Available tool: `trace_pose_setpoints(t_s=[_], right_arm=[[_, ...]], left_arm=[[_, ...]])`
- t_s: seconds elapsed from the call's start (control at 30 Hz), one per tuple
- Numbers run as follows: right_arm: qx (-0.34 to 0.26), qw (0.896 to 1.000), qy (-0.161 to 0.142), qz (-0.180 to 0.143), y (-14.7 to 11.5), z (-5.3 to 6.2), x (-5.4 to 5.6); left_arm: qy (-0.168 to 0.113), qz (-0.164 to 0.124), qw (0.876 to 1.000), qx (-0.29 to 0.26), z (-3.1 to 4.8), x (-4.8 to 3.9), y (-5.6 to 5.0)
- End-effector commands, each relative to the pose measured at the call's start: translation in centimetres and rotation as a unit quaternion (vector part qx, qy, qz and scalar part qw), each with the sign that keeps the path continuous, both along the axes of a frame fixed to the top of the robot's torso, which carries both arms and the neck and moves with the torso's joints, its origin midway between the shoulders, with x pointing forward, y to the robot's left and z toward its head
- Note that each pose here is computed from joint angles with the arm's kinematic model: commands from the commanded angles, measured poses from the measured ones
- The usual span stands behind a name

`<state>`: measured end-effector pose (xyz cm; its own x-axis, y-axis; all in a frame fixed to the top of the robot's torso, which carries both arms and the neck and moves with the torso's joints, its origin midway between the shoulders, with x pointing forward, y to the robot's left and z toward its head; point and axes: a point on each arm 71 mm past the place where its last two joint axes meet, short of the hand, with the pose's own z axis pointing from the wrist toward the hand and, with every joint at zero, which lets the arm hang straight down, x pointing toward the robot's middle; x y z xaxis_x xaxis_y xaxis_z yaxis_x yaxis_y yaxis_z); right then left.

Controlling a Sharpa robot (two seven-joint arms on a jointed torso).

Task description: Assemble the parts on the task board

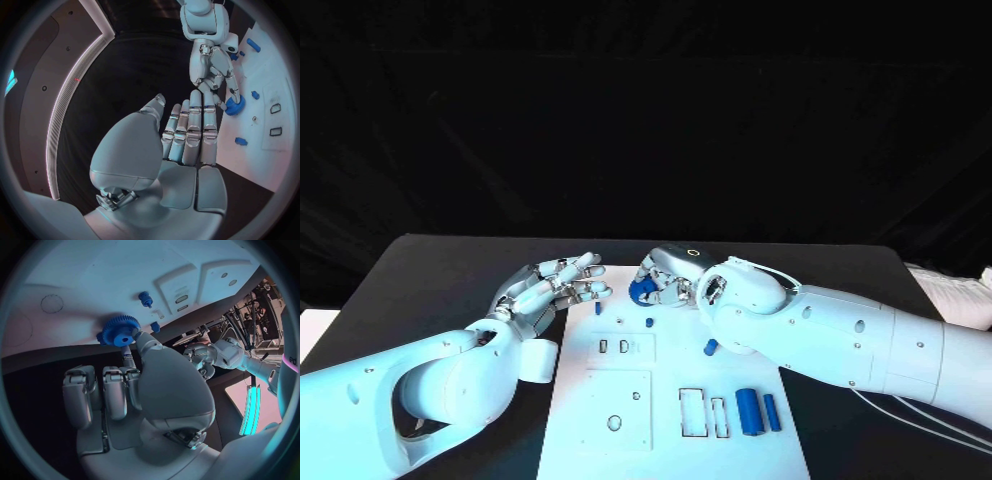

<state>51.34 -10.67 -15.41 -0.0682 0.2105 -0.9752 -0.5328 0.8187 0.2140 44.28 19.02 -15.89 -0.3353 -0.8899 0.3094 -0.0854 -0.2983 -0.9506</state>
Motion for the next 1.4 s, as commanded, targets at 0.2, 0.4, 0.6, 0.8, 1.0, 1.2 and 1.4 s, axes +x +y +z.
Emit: trace_pose_setpoints(t_s=[0.2, 0.4, 0.6, 0.8, 1.0, 1.2, 1.4], right_arm=[[-0.026, 1.000, 0.011, -0.006, 0.22, -0.92, 0.24], [-0.026, 1.000, 0.011, -0.010, 0.22, -1.05, 0.43], [-0.029, 0.999, 0.015, -0.009, 0.22, -1.21, 0.51], [-0.030, 0.999, 0.016, -0.009, 0.27, -1.31, 0.56], [-0.029, 0.999, 0.016, -0.011, 0.26, -1.35, 0.65], [-0.032, 0.999, 0.018, -0.014, 0.13, -1.45, 0.81], [-0.033, 0.999, 0.027, -0.019, -0.06, -1.62, 0.97]], left_arm=[[-0.004, -0.008, 1.000, -0.006, 0.17, -0.05, -0.25], [-0.004, -0.008, 1.000, -0.006, 0.16, -0.05, -0.24], [-0.004, -0.008, 1.000, -0.006, 0.16, -0.06, -0.24], [-0.004, -0.008, 1.000, -0.006, 0.15, -0.04, -0.25], [-0.003, -0.008, 1.000, -0.006, 0.13, 0.00, -0.25], [-0.003, -0.008, 1.000, -0.006, 0.12, 0.01, -0.26], [-0.002, -0.008, 1.000, -0.005, 0.11, 0.02, -0.26]])
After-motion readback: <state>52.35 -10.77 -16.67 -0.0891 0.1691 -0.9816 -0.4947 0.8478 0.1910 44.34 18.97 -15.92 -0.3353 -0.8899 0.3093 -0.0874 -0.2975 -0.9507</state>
